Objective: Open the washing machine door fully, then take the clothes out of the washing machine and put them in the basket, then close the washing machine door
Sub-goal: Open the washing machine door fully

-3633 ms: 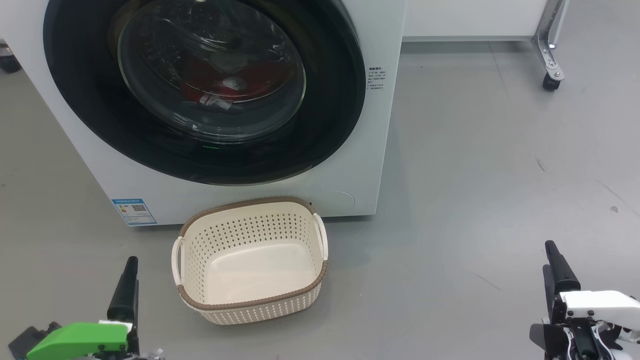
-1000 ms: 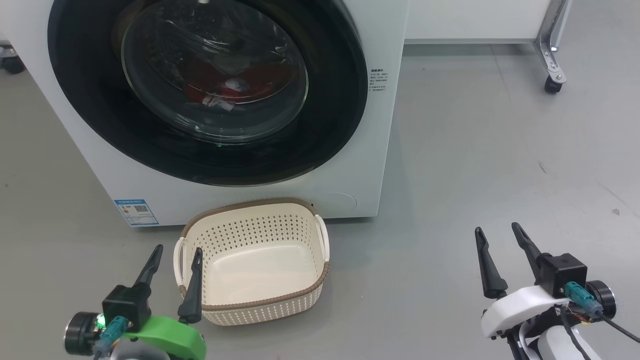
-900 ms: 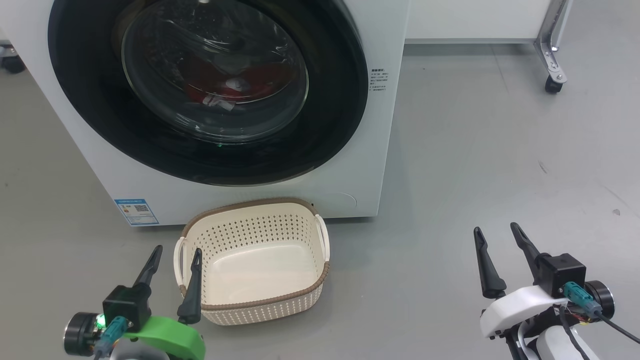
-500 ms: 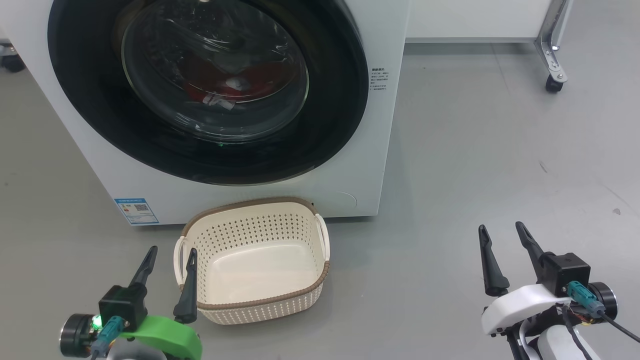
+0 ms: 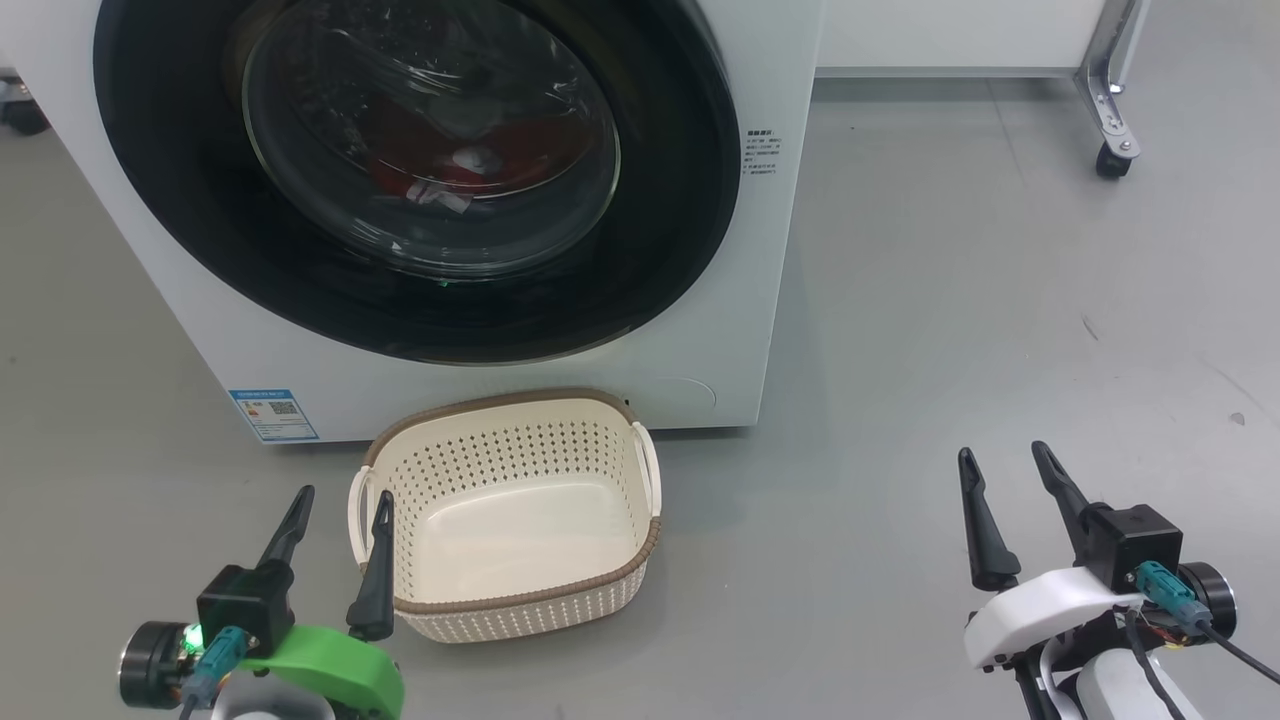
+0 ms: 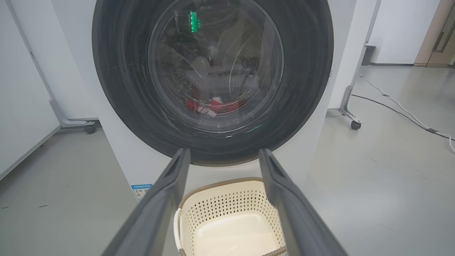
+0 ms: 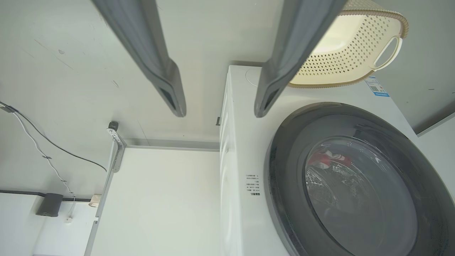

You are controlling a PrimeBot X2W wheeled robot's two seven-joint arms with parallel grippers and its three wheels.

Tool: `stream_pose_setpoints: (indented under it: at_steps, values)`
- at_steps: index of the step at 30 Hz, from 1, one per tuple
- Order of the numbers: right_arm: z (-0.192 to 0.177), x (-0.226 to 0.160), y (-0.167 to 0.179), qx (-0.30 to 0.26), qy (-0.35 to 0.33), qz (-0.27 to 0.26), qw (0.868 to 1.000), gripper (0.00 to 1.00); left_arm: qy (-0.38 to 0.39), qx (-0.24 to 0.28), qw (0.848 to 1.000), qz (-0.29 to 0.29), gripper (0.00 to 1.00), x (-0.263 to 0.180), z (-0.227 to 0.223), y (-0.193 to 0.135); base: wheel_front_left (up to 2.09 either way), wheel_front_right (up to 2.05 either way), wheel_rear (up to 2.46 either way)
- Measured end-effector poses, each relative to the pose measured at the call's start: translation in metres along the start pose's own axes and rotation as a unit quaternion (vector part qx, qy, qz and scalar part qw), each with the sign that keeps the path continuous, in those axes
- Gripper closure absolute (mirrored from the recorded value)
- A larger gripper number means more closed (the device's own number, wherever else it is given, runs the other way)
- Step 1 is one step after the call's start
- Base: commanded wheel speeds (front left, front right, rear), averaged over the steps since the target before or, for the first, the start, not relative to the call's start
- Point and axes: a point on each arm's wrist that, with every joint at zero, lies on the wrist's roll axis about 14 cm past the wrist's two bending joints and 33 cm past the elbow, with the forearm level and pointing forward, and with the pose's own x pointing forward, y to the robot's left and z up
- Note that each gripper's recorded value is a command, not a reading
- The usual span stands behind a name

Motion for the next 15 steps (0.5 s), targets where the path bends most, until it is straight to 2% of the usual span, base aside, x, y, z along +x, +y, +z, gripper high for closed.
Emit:
stream_pose_setpoints:
  at_steps: [1, 2, 11, 15]
  values:
    - [-0.0002, 0.0002, -0.0005, 0.001, 0.000, -0.001, 1.000, 0.52, 0.000, 0.000, 1.000, 0.000, 0.00, 0.0004, 0.0001, 0.0001, 0.00, 0.00, 0.00]
    - [-0.0004, 0.0004, -0.0006, 0.001, 0.001, -0.002, 1.000, 1.00, 0.000, 0.000, 1.000, 0.000, 0.00, 0.0007, 0.0002, 0.0002, 0.00, 0.00, 0.00]
    - [-0.0023, 0.0026, 0.0027, 0.009, 0.002, 0.006, 1.000, 1.00, 0.000, 0.000, 1.000, 0.001, 0.00, 0.0026, 0.0000, 0.0008, 0.00, 0.00, 0.00]
    - [-0.0028, 0.0063, 0.0034, 0.083, 0.000, -0.011, 0.996, 1.00, 0.000, -0.001, 1.000, 0.002, 0.00, 0.0050, -0.0001, 0.0010, 0.00, 0.00, 0.00]
